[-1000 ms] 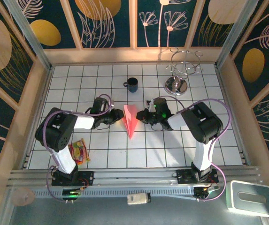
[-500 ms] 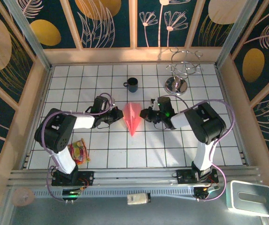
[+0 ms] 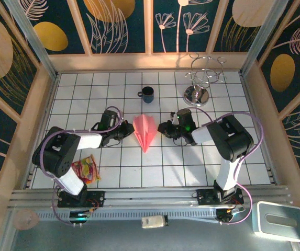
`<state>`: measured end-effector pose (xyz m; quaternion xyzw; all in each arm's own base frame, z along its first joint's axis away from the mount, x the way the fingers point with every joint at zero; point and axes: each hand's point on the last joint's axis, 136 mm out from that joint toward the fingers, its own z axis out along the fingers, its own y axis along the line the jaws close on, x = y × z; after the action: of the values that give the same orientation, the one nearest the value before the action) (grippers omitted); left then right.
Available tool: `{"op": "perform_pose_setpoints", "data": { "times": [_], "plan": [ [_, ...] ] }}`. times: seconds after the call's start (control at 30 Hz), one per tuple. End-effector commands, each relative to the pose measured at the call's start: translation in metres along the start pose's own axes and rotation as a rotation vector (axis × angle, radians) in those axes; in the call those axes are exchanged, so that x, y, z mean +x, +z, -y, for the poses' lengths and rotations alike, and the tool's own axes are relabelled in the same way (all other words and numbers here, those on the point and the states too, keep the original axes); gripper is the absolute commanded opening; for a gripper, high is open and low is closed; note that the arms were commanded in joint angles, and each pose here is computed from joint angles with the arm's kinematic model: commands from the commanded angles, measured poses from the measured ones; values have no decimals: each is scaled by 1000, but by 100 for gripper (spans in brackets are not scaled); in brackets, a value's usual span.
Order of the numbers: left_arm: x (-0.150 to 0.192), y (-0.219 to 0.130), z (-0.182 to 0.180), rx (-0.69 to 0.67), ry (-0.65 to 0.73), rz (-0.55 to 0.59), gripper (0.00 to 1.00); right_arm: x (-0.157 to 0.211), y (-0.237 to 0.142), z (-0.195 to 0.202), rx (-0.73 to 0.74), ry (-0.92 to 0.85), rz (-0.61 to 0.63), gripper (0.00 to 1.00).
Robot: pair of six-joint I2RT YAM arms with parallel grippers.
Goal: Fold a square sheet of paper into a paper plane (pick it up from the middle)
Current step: Move a paper plane to the center of the table.
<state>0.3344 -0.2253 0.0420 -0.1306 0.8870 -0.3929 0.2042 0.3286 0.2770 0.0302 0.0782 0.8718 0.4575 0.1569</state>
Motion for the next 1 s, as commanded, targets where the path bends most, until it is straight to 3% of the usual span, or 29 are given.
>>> {"op": "perform_pose_setpoints", "data": {
  "times": [0.0, 0.23, 0.43, 0.97],
  "plan": [
    [-1, 3, 5, 38, -12, 6, 0, -11, -8, -16, 50, -44, 38, 30],
    [2, 3, 4, 40, -9, -1, 0, -13, -21, -39, 234, -193, 114, 43],
    [2, 3, 5, 43, -5, -1, 0, 15, 4, -42, 345, -260, 38, 44],
    [4, 3, 6, 53, -3, -11, 0, 40, 36, -50, 363, -312, -46, 52]
  ]
}}
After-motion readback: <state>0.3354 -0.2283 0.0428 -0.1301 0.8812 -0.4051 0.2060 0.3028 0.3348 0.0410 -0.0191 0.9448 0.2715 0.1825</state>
